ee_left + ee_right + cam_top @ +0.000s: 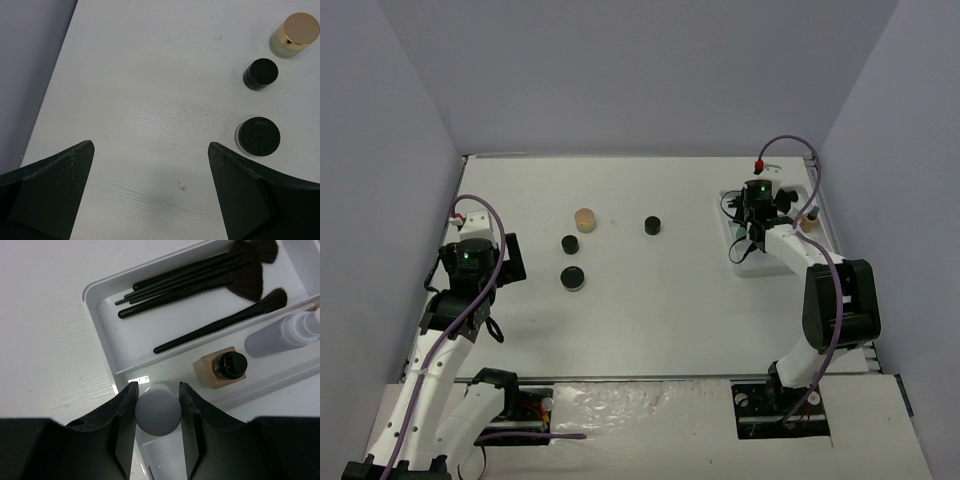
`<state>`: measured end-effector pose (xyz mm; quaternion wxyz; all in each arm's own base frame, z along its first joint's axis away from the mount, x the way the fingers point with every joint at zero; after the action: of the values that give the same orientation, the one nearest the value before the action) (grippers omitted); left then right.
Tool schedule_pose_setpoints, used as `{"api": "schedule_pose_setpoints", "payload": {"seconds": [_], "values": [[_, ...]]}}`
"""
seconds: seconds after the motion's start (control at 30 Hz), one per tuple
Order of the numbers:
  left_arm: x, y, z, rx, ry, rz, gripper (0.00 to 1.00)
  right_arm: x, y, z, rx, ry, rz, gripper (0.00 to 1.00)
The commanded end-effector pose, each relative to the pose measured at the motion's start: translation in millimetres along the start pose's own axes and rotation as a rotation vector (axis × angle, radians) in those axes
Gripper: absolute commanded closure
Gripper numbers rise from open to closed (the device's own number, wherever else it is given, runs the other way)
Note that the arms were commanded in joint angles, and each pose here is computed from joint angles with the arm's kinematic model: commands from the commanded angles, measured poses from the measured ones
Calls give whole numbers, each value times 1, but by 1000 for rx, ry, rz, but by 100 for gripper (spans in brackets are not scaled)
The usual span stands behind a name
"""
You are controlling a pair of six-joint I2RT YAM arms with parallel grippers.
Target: Organize the makeup
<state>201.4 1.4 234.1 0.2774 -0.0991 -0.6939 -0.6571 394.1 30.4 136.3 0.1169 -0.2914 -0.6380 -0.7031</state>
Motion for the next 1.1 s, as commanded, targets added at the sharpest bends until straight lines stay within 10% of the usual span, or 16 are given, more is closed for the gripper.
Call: {"api": "schedule_pose_setpoints", "payload": {"seconds": [0.0, 0.33, 0.67, 1.07], "values": [[-1, 15, -2, 13, -10, -73, 3, 2, 22, 3, -44, 2, -103, 84], [-1, 15, -3, 9, -14, -72, 3, 21, 34, 7, -18, 10, -128, 19], [-3, 14, -5, 6, -22, -63, 3, 106, 60, 105, 211, 446, -239, 2], [-5, 13, -8, 1, -41, -45, 3, 153, -35, 258, 535, 947, -127, 0]]}}
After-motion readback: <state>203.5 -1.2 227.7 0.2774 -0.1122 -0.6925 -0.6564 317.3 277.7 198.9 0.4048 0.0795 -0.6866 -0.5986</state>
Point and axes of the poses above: each gripper's point midway between its finger pads, its own x axis back along the fingers, its own z axis along the line the jaws close on, y = z × x, the point moved 6 cm from there along x, back along the fingers, and after that the axes turned 1 degree about x, right-handed, at the moved point
